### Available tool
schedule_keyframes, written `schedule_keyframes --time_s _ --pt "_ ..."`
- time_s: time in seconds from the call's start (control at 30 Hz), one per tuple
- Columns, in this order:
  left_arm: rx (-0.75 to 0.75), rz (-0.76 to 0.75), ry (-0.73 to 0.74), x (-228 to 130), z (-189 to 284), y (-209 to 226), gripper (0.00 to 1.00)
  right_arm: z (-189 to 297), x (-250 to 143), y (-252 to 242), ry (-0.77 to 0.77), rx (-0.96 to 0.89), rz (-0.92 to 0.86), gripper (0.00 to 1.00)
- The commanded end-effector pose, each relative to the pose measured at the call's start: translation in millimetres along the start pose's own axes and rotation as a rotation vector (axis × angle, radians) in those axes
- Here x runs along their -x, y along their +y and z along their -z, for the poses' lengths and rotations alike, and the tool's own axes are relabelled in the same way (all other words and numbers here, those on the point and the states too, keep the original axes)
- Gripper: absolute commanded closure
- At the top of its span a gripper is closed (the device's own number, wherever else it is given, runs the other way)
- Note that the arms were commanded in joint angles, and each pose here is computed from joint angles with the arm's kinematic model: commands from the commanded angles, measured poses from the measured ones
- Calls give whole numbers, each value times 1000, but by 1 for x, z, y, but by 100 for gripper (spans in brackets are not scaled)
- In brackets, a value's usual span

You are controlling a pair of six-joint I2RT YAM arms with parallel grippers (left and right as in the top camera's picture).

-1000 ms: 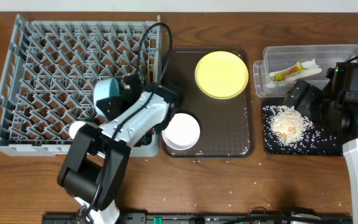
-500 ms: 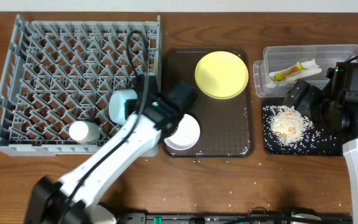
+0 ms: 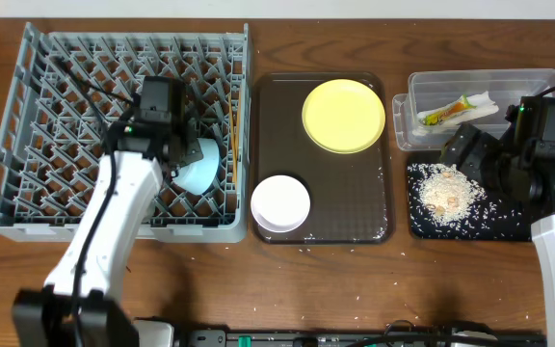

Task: Sort waste into correct bins and load items into the dishwasher
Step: 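Release blue bowl in rack and move left gripper to white bowl, then grasp rim of white bowl on brown tray with left gripper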

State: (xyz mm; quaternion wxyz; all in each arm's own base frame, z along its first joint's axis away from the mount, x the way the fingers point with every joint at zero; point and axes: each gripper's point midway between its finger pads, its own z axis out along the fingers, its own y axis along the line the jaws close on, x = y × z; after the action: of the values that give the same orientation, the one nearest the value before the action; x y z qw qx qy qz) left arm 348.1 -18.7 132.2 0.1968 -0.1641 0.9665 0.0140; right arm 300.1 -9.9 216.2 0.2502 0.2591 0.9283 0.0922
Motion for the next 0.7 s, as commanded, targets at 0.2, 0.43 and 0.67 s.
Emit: schedule_keyframes --time_s 0.2,0.43,0.67 --pt "-279 -168 197 -46 -9 -68 92 1 -2 3 4 8 13 1" --pt "-391 -262 105 -50 37 -105 89 1 -2 3 4 8 13 1" --pt "-270 -401 119 -100 25 -132 92 1 -2 3 2 9 13 2"
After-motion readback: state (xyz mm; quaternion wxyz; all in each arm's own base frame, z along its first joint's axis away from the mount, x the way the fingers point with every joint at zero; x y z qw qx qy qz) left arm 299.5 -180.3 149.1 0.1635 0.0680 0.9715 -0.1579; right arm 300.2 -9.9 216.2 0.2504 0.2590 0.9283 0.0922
